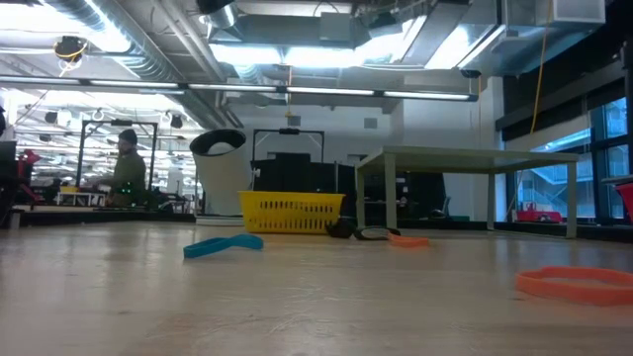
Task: Pick & Place Office Desk Supplies
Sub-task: Put the blue spring keychain into the black bin, then put the orange rubber band into the red bin
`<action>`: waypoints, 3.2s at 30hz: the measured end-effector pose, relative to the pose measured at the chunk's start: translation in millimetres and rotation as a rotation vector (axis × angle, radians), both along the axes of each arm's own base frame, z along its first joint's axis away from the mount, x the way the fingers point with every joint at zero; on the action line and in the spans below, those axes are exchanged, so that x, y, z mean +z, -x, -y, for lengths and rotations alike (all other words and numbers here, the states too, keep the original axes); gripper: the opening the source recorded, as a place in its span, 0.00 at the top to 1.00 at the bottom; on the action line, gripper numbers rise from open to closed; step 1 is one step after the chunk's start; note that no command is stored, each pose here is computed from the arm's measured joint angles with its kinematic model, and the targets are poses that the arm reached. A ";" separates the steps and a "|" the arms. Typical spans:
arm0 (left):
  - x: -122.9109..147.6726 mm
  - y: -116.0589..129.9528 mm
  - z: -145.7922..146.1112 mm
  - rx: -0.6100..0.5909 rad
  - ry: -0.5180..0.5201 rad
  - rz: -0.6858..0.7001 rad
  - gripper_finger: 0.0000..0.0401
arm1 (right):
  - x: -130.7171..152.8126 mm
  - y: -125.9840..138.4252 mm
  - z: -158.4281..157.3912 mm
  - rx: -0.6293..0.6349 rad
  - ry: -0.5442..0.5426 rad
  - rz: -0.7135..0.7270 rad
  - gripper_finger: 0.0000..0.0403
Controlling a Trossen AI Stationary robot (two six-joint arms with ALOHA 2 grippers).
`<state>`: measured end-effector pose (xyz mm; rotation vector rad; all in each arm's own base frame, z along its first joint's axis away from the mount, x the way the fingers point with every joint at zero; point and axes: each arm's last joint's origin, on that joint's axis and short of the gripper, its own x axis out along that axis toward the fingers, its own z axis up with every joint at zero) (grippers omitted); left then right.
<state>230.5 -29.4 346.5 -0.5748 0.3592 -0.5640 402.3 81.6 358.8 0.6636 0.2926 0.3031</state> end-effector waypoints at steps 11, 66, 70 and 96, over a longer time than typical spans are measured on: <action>19.0 33.0 -19.6 0.135 -0.056 -0.204 0.97 | -0.8 -2.1 7.3 -0.069 0.009 -0.001 0.61; -166.4 105.4 75.6 0.052 -0.132 -1.128 0.65 | -29.2 4.8 21.8 -0.252 0.122 -0.295 0.66; -164.3 105.1 76.4 0.003 -0.096 -1.136 0.61 | -29.2 4.8 21.7 -0.251 0.121 -0.295 0.66; -89.5 57.9 89.4 -0.070 -0.424 -0.537 0.68 | -29.1 4.8 21.2 -0.239 0.099 -0.300 0.66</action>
